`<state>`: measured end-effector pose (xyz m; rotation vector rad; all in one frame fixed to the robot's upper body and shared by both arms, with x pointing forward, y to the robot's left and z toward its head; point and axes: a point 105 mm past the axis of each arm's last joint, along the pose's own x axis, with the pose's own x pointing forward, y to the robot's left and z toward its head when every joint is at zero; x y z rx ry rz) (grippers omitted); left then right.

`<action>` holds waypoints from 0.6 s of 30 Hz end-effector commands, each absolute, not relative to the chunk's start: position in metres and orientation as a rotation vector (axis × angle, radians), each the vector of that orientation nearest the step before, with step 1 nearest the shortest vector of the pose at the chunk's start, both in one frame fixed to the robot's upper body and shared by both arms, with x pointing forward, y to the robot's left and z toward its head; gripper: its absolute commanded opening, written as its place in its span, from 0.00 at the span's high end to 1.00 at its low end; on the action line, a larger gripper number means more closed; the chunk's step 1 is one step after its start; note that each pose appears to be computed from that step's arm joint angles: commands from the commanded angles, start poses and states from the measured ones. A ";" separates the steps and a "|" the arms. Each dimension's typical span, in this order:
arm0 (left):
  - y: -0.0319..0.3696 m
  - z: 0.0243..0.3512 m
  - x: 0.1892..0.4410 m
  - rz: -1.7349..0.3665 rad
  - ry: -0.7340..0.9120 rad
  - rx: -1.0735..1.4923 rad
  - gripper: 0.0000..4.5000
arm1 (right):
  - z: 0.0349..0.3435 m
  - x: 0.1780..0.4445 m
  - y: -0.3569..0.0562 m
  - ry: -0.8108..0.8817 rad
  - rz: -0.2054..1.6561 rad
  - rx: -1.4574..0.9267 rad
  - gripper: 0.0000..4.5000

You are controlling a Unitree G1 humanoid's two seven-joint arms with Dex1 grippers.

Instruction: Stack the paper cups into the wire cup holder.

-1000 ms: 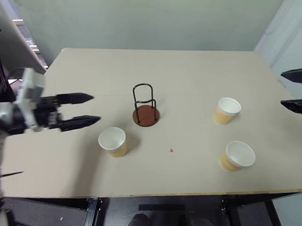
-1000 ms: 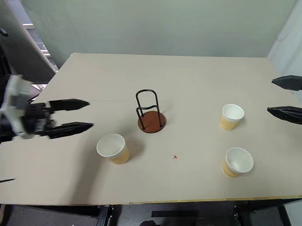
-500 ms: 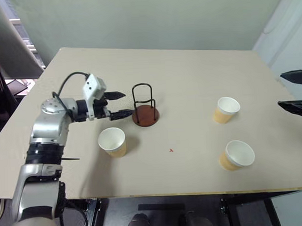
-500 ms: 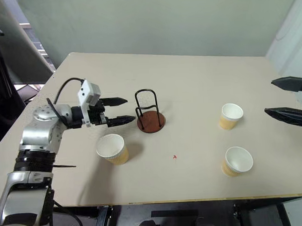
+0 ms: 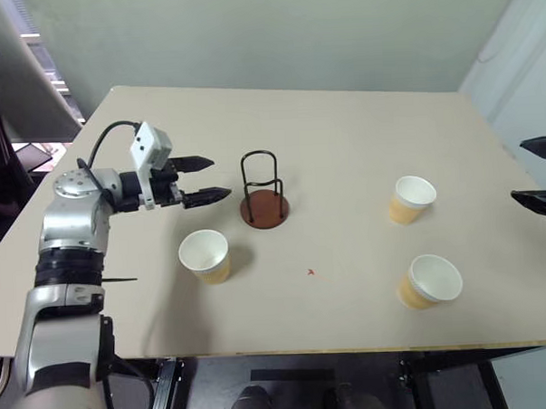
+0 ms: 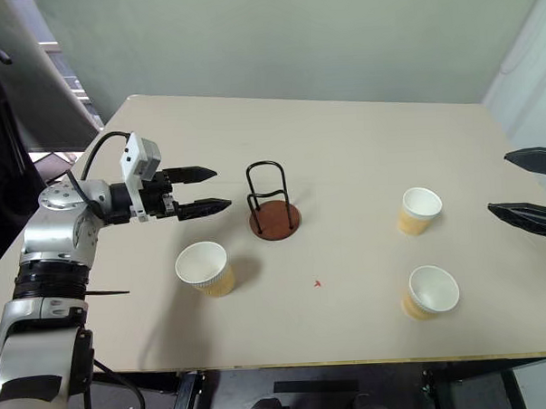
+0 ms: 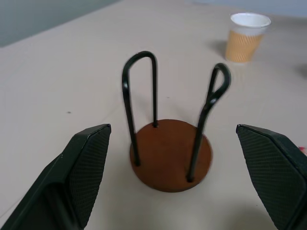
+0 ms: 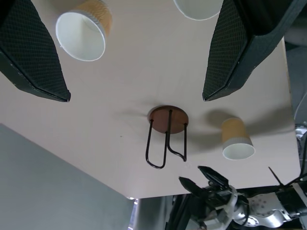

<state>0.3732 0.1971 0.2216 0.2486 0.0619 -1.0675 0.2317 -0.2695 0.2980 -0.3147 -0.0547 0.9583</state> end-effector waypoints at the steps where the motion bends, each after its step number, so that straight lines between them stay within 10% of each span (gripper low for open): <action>1: 0.180 0.231 0.362 -1.182 0.032 0.227 0.00 | 0.308 0.227 -0.267 -0.097 0.945 -0.365 0.00; 18: 0.139 0.204 0.396 -1.134 0.012 0.322 0.04 | 0.310 0.224 -0.267 -0.101 0.921 -0.377 0.00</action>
